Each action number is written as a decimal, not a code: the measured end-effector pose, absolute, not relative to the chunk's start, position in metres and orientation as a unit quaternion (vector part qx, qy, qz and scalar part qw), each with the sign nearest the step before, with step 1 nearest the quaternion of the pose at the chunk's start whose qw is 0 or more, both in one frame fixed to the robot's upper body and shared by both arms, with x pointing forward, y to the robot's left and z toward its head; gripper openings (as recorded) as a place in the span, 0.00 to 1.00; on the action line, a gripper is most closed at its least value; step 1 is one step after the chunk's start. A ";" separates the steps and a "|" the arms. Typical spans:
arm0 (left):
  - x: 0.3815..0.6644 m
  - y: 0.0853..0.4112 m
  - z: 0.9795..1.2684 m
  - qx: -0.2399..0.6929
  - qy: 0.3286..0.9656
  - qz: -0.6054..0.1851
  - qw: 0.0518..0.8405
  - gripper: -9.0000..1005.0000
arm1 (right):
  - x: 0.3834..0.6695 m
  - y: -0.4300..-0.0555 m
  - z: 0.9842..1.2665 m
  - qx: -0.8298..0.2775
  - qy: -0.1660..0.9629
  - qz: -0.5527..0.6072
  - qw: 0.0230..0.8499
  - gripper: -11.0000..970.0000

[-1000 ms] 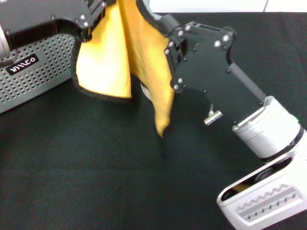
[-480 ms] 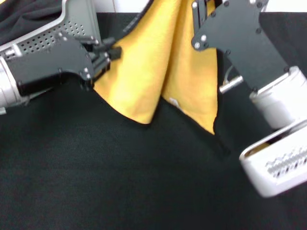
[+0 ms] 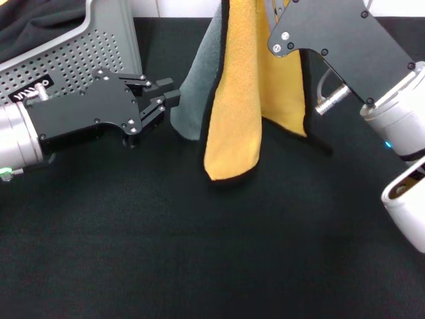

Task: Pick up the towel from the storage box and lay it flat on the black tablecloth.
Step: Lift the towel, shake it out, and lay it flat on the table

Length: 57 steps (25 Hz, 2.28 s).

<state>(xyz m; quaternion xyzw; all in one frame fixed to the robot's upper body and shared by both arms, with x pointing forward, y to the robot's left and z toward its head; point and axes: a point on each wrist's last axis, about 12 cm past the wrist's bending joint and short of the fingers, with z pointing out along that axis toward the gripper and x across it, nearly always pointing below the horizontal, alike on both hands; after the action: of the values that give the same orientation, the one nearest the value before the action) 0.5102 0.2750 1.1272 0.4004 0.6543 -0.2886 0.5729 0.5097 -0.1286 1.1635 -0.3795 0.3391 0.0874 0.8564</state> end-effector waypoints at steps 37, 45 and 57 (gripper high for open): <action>0.507 0.268 1.078 0.348 0.640 -0.383 0.569 0.37 | 0.541 -0.141 1.204 -0.380 0.300 0.033 0.874 0.02; 0.513 0.275 1.078 0.316 0.638 -0.382 0.589 0.36 | 0.542 -0.142 1.207 -0.393 0.287 0.020 0.874 0.01; 0.523 0.258 1.076 0.331 0.632 -0.404 0.573 0.36 | 0.554 -0.135 1.216 -0.395 0.271 0.013 0.877 0.02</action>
<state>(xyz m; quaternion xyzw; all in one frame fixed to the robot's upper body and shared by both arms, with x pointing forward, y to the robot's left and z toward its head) 0.5234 0.2582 1.0759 0.3315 0.6317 -0.4038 0.5728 0.5541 -0.1346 1.2159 -0.3955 0.2711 0.0129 0.8775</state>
